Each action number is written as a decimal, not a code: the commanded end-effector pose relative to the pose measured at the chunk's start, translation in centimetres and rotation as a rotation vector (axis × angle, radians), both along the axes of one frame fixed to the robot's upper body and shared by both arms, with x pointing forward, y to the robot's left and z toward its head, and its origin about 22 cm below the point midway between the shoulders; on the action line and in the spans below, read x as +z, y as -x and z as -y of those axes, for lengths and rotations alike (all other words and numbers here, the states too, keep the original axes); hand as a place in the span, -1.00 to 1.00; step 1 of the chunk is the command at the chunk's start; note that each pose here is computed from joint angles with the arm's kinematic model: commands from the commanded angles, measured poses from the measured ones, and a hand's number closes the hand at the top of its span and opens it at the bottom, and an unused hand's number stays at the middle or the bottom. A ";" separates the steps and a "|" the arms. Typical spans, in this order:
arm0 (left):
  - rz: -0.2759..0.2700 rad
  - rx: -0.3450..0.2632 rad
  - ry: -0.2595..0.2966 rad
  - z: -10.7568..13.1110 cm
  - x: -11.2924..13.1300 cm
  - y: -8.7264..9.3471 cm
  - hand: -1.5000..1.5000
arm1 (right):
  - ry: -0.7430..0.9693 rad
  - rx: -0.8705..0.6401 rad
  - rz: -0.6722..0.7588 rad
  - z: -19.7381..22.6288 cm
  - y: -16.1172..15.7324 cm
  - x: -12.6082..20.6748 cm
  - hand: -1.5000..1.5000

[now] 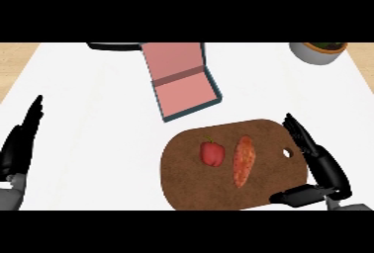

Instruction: Pick the sweet potato from the cutting board and place it in the cardboard box

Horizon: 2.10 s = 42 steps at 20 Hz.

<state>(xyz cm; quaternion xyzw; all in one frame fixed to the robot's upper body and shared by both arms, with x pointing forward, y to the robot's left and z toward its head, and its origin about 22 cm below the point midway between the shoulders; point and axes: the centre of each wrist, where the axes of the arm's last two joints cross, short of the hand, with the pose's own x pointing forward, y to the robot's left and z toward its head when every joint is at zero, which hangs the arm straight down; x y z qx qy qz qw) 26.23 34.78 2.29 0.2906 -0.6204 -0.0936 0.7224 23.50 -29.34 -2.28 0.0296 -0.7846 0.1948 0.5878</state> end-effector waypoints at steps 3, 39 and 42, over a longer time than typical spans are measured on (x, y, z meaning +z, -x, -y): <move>-0.006 0.012 -0.014 0.2 -1.5 0.5 0.00 | 0.396 0.031 0.044 5.6 -0.9 2.6 -1.00; -0.016 0.003 0.000 -2.8 -0.3 -0.2 0.00 | 0.891 0.387 -0.245 -6.0 -6.6 7.6 -1.00; -0.004 0.000 0.009 0.1 -0.9 0.5 0.00 | 0.868 0.426 -0.224 -7.9 -7.7 8.6 -1.00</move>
